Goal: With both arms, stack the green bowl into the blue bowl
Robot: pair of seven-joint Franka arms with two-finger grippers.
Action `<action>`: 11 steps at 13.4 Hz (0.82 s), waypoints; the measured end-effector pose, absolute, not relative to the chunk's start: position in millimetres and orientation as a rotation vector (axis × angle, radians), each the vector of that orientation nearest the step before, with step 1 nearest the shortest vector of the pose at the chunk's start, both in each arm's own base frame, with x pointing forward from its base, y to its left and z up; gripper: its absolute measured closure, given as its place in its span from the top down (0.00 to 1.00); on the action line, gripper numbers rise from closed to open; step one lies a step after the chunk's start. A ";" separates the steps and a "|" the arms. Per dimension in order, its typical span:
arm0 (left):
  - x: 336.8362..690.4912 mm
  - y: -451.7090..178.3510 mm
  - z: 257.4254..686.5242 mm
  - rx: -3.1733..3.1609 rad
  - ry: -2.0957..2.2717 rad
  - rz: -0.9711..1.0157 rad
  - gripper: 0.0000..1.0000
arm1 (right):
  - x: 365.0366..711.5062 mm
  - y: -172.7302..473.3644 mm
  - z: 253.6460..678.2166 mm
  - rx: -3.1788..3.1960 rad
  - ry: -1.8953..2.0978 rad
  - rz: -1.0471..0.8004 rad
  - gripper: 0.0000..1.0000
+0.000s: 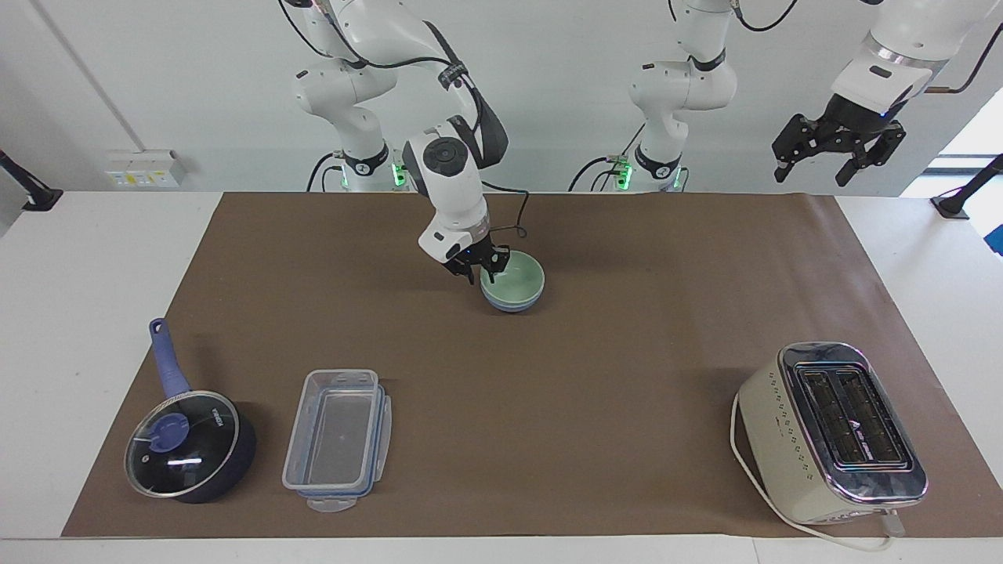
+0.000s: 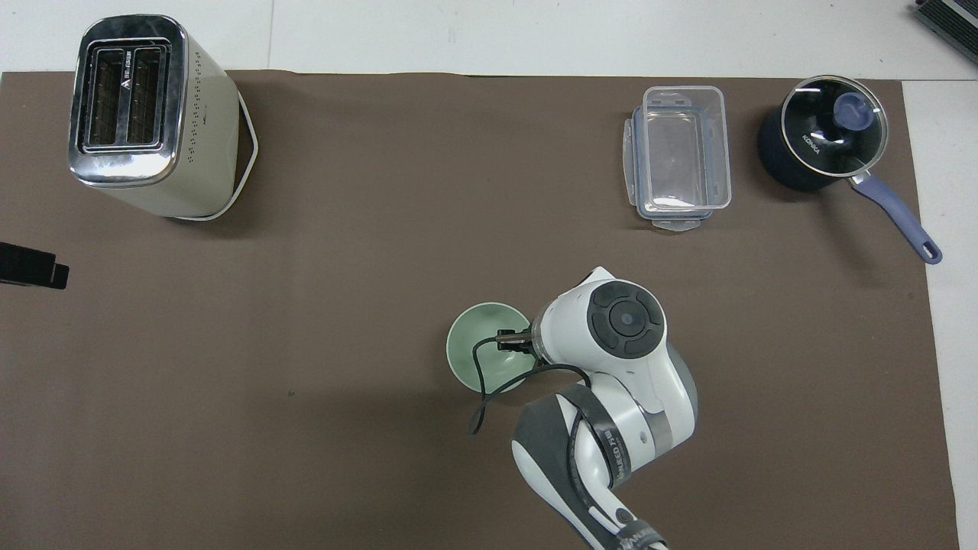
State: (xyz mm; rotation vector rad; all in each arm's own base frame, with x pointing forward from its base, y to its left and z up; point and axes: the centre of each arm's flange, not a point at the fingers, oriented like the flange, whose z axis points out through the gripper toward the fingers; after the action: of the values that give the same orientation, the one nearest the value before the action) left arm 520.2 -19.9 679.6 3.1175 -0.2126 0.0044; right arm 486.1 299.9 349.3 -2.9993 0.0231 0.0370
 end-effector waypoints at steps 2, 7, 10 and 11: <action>520.2 -19.9 679.6 3.118 -0.213 0.004 1.00 | 496.7 298.0 364.7 -2.982 0.038 -0.009 0.78; 520.2 -19.9 679.7 3.117 -0.213 0.005 1.00 | 537.2 238.0 425.9 -2.991 0.100 -0.215 1.00; 520.2 -19.9 679.7 3.117 -0.214 0.005 1.00 | 544.7 198.1 455.2 -3.061 0.122 -0.239 1.00; 520.2 -19.9 679.7 3.117 -0.214 0.005 1.00 | 547.6 182.3 471.8 -3.075 0.138 -0.217 1.00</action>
State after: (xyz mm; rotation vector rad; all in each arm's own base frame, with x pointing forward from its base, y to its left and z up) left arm 520.2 -19.9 679.7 3.1174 -0.2141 0.0052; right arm 547.6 182.3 471.8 -3.0754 0.1379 -0.2167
